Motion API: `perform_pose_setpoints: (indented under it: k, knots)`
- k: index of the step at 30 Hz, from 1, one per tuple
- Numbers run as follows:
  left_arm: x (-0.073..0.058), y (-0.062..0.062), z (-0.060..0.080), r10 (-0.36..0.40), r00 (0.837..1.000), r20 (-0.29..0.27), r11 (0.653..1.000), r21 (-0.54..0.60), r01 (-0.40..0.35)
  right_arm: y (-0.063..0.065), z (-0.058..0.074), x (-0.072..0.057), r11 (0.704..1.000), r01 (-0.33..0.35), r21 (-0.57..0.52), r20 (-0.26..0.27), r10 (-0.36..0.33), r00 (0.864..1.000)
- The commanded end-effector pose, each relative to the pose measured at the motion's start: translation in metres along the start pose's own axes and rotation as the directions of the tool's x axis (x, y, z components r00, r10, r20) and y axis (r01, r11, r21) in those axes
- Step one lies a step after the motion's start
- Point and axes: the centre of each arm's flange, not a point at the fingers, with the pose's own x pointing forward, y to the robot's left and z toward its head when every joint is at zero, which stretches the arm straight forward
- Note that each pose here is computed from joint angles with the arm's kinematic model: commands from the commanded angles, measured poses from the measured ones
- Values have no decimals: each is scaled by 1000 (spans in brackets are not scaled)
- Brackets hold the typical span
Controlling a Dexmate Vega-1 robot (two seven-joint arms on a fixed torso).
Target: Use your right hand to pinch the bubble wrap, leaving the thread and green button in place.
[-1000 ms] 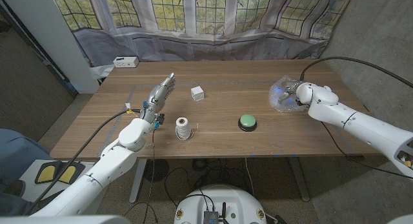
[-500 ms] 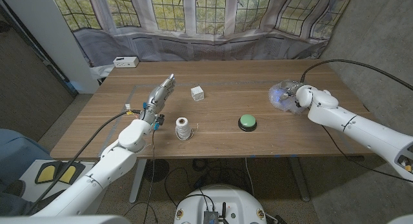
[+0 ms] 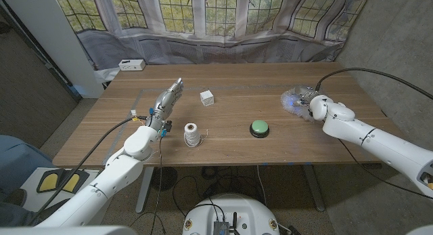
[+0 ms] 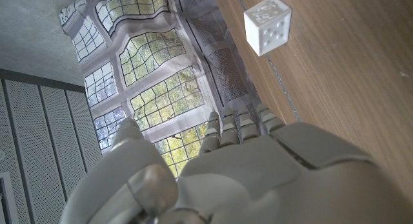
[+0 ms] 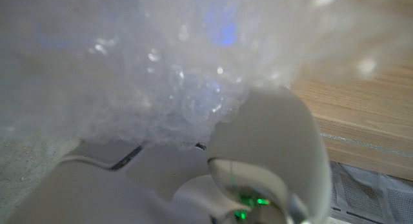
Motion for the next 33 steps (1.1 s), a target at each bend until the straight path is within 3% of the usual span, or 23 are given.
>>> perform_pose_setpoints:
  k: [1,17,33]
  knots:
    - [1,-1,0,-5,1000,3,1000,-3,5,-12,-1,-13,995,102,16,-5,-102,995]
    - [1,-1,0,-12,1000,-1,1000,1,12,-23,5,-24,990,139,19,13,-140,990]
    - [5,-1,4,-22,1000,8,1000,5,22,-45,18,-46,970,233,66,62,-237,970]
